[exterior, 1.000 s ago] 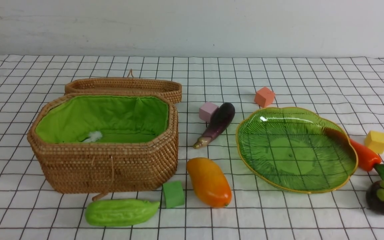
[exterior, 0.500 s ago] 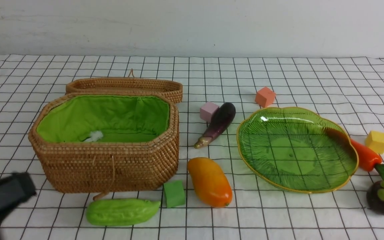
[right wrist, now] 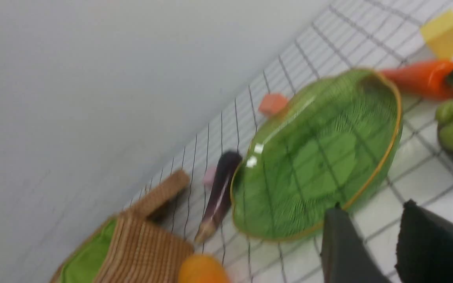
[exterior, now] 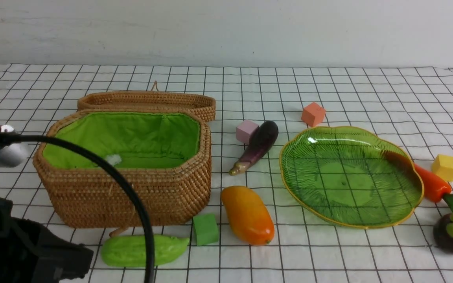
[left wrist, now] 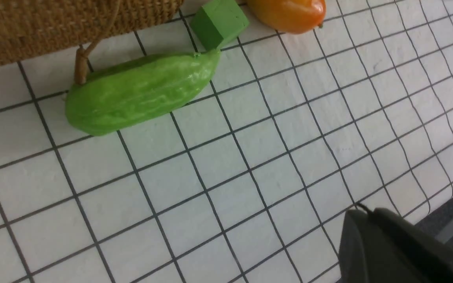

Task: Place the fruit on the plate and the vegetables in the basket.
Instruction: Take a chayote with your left arm and place it on the basket on the left.

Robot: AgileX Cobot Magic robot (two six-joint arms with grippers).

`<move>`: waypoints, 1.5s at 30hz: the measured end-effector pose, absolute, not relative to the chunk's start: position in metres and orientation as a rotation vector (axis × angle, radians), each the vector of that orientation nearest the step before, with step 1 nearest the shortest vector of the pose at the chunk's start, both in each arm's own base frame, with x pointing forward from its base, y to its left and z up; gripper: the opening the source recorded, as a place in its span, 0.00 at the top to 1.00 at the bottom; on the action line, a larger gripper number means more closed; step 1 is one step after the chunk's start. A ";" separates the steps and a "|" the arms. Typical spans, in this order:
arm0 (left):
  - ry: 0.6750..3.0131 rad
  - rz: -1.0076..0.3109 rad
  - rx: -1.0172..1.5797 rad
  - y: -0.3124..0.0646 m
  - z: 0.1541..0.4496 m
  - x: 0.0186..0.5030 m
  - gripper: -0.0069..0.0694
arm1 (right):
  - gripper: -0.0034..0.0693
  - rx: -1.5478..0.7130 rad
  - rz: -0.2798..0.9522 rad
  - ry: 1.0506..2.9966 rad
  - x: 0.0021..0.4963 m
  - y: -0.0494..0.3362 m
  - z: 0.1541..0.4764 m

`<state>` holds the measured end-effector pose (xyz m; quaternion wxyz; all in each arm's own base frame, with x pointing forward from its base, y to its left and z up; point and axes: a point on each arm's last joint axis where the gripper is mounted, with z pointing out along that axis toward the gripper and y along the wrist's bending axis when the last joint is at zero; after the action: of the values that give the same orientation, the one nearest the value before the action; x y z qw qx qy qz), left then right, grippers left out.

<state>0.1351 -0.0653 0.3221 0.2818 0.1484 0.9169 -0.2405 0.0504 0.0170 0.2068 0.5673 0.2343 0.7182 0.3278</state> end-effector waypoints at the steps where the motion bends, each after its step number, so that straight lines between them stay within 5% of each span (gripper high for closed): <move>1: 2.455 -0.643 0.405 -0.065 0.322 0.135 0.93 | 0.63 0.544 0.771 1.679 0.050 0.017 0.210; 11: 2.443 -0.508 1.031 -0.104 0.322 0.127 0.93 | 0.70 -0.353 0.677 2.222 0.026 0.046 0.354; 16: 2.471 -0.422 1.182 -0.119 0.309 0.141 0.93 | 0.70 -0.551 0.597 2.079 0.015 0.045 0.406; 21: 2.535 -0.384 1.230 -0.123 0.289 0.164 0.93 | 0.70 -0.639 0.531 1.951 0.000 0.041 0.428; 30: 2.428 -0.214 1.450 -0.122 0.259 0.204 0.89 | 0.68 -0.713 0.459 1.945 -0.004 0.036 0.417; 38: 2.290 -0.023 1.559 -0.129 0.230 0.238 0.35 | 0.67 -0.727 0.437 1.980 0.001 0.035 0.408; 42: 2.267 0.060 1.623 -0.131 0.210 0.252 0.20 | 0.67 -0.727 0.437 1.979 0.001 0.035 0.408; 45: 2.235 0.118 1.668 -0.133 0.197 0.262 0.18 | 0.67 -0.727 0.437 1.979 0.001 0.035 0.408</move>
<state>0.2621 -0.1327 0.1965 0.1743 0.5886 0.7883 0.0416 0.0011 0.0346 0.4081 0.4743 -0.2971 0.8092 0.1785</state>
